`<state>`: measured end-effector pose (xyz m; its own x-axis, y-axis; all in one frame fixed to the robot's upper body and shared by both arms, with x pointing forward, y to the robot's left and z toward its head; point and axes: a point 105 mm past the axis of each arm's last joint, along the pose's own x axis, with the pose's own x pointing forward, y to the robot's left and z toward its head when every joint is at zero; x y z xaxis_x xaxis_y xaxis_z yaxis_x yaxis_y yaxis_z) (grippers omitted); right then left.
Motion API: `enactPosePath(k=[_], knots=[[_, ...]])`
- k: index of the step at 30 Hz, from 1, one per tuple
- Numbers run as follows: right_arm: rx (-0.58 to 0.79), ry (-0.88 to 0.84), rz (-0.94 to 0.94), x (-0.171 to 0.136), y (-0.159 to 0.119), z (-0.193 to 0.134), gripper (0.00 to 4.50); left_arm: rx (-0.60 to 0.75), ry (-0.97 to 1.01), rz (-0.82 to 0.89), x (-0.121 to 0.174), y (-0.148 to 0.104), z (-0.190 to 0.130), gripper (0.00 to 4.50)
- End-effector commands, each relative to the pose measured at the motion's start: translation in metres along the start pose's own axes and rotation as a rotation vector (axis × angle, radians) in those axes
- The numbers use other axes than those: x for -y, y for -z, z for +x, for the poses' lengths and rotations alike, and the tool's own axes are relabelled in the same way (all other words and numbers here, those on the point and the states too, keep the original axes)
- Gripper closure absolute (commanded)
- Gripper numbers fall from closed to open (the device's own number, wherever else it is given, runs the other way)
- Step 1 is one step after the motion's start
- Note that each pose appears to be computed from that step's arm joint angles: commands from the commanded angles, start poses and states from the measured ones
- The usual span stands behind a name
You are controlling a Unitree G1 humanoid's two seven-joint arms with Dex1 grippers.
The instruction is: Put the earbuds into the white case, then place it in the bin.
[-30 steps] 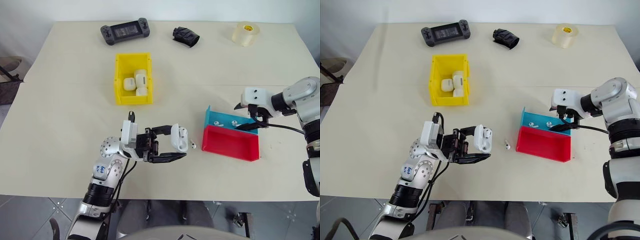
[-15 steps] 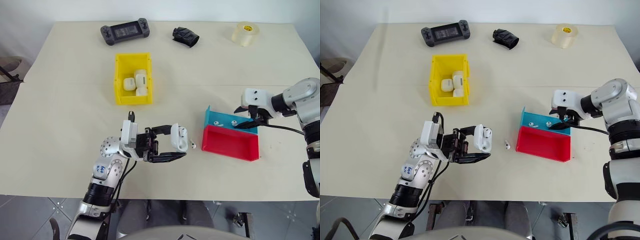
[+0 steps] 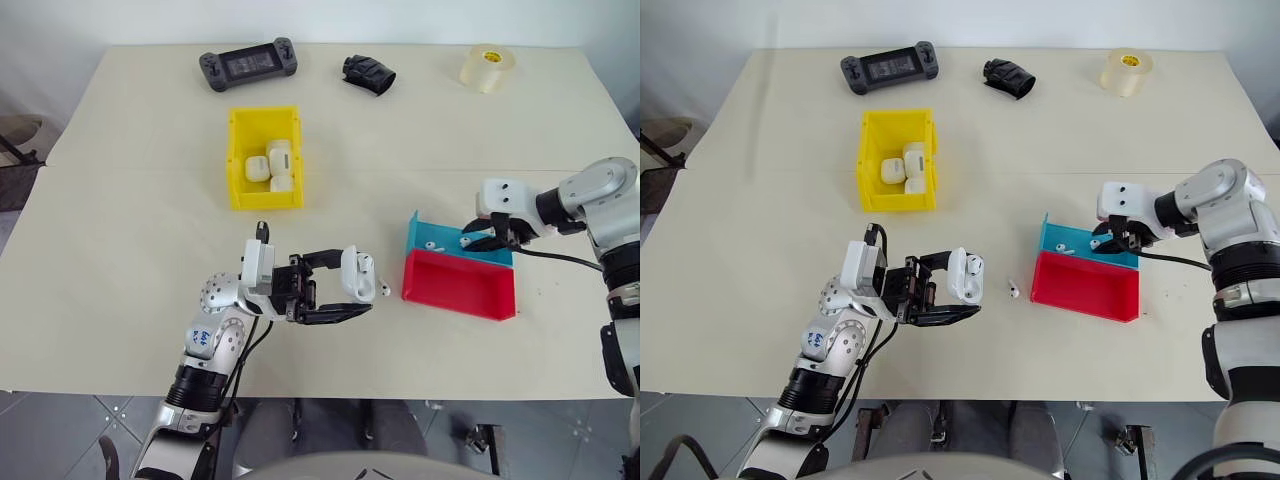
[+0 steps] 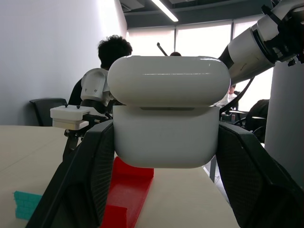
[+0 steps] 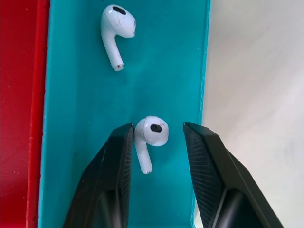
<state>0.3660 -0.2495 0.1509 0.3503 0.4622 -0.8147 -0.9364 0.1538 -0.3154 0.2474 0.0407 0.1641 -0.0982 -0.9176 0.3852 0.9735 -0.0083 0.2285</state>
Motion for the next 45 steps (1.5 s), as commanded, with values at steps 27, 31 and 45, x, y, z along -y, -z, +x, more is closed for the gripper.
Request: enactPosePath(k=[27,31,45], knots=[[0.933,0.053,0.183,-0.073,-0.11,-0.057,3.98,0.013,0.001,0.014,-0.014,-0.012,0.0,1.71],[1.122,0.068,0.292,-0.093,-0.132,-0.059,3.98,0.018,0.002,0.012,-0.02,-0.013,0.002,1.71],[1.393,0.105,0.477,-0.124,-0.178,-0.055,3.98,0.056,-0.005,-0.027,-0.032,-0.026,0.009,1.71]])
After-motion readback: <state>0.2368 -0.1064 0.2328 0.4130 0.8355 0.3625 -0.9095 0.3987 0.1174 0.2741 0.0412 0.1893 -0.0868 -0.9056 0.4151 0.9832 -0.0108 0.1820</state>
